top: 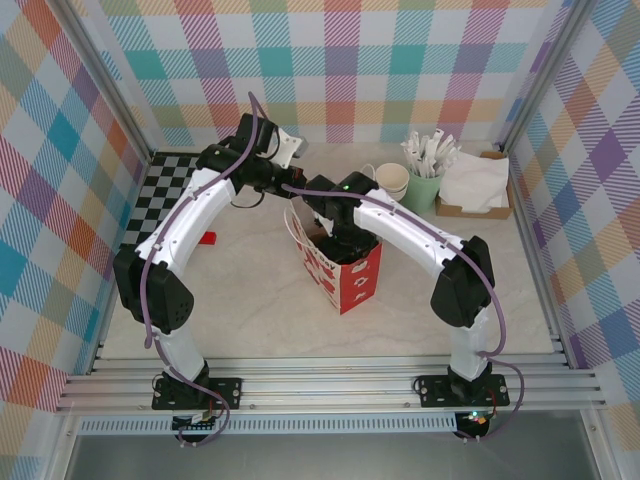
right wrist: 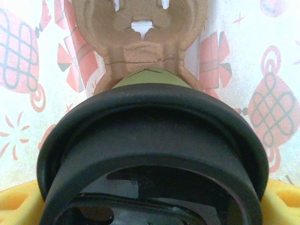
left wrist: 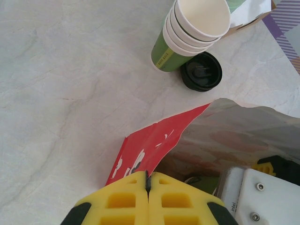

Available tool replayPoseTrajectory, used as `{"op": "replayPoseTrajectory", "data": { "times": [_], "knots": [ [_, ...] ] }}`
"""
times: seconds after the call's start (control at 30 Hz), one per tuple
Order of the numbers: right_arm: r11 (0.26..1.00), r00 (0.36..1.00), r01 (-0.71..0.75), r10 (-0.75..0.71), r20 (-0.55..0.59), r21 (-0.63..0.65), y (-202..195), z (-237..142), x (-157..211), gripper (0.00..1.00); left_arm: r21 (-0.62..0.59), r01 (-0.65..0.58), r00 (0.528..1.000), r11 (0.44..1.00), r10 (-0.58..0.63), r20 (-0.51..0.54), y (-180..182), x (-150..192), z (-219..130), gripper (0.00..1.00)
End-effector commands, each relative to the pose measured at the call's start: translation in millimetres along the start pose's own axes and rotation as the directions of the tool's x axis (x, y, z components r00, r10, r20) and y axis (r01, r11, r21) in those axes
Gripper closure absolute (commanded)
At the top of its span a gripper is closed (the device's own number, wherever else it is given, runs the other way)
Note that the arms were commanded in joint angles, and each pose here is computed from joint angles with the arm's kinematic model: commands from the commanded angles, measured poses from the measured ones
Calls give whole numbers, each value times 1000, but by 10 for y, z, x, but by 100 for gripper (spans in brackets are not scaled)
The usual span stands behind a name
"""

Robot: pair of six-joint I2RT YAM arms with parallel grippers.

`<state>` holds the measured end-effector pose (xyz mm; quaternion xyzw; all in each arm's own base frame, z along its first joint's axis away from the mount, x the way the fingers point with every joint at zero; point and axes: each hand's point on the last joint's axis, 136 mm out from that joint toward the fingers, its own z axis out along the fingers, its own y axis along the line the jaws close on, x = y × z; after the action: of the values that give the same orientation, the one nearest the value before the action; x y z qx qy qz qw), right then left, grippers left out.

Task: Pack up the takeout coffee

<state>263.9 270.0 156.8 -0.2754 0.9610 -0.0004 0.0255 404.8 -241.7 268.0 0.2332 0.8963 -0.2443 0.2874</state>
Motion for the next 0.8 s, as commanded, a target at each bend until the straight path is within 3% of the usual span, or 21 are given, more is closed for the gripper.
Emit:
{"op": "replayPoseTrajectory", "data": {
  "times": [0.0,0.77],
  "knots": [
    [1000,1000,-2,3,27,-27,1,-76,8,60,20,30,999,999,-30,-20,-11,63,28,100],
    [998,1000,8,-6,25,-58,30,33,-8,60,26,37,999,999,-36,-24,-22,90,25,100]
  ]
}}
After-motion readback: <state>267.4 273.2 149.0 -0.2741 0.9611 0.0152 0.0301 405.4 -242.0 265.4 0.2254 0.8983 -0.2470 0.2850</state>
